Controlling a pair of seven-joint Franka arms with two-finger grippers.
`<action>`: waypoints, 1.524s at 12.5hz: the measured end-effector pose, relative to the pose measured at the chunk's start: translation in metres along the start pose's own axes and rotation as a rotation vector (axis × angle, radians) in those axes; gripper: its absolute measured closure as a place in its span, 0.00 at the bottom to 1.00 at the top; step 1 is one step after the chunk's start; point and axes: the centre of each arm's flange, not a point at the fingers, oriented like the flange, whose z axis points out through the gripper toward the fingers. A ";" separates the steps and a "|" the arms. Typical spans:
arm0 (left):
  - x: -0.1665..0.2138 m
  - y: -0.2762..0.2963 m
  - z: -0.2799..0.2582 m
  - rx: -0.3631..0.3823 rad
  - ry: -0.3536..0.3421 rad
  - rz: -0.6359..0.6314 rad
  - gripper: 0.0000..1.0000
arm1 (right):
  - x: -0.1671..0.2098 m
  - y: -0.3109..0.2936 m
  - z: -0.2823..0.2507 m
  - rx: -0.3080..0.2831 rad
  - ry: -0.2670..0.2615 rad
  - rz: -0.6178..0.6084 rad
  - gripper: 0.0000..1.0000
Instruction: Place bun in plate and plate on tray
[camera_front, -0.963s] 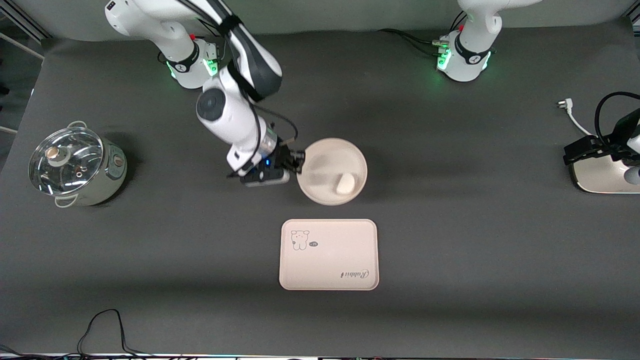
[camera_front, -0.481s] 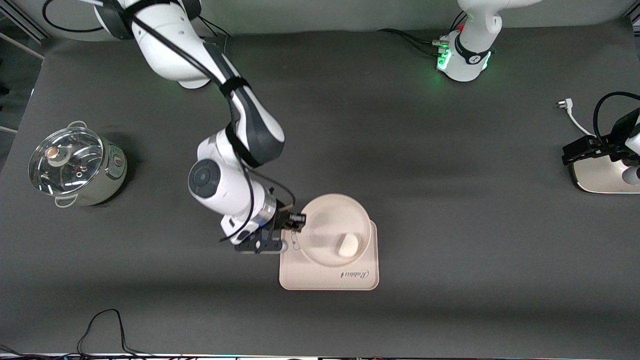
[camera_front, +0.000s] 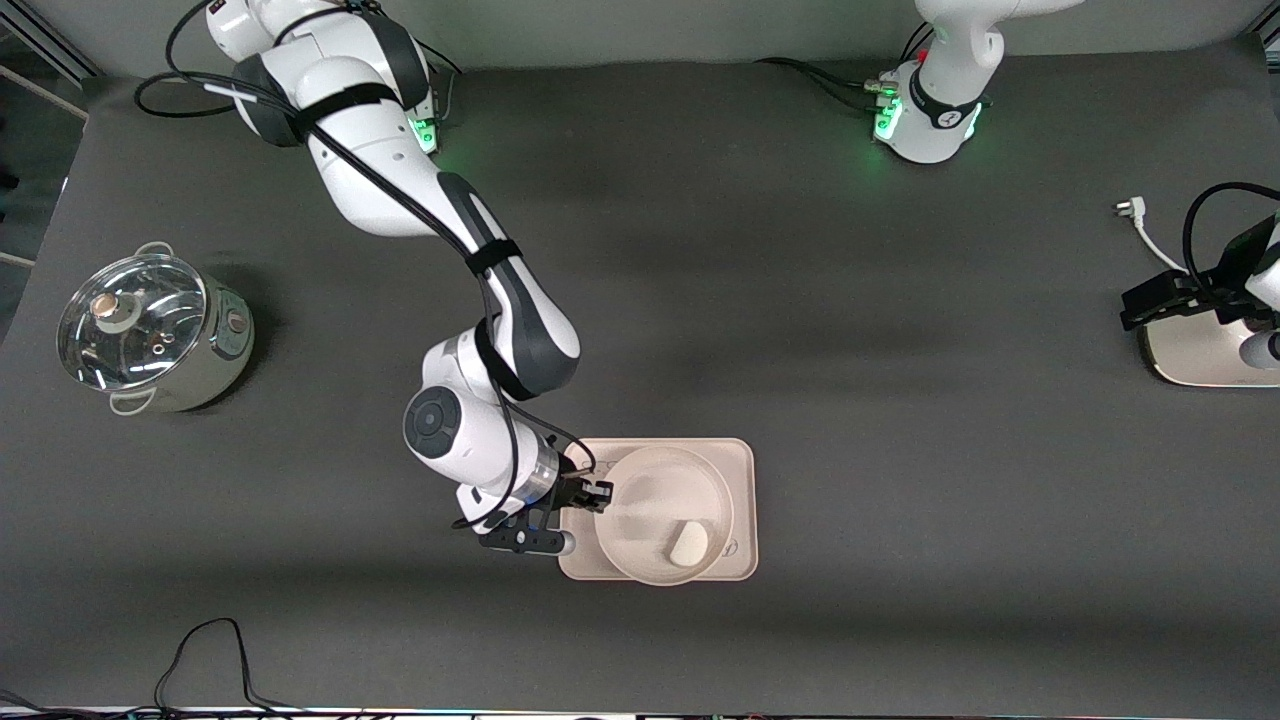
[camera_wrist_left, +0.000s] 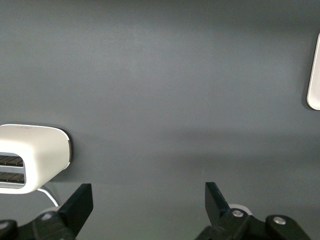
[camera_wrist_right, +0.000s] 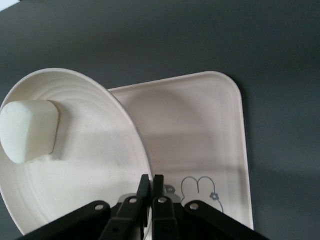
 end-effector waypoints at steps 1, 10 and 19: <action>0.000 0.000 0.000 0.000 0.000 0.000 0.00 | -0.002 0.006 0.014 -0.004 -0.006 0.009 0.96; 0.000 0.001 -0.001 -0.001 0.002 0.001 0.00 | -0.004 0.014 0.036 -0.009 -0.021 0.019 0.59; 0.000 0.001 -0.001 -0.001 0.002 0.001 0.00 | 0.007 -0.014 -0.245 -0.137 -0.091 -0.042 0.00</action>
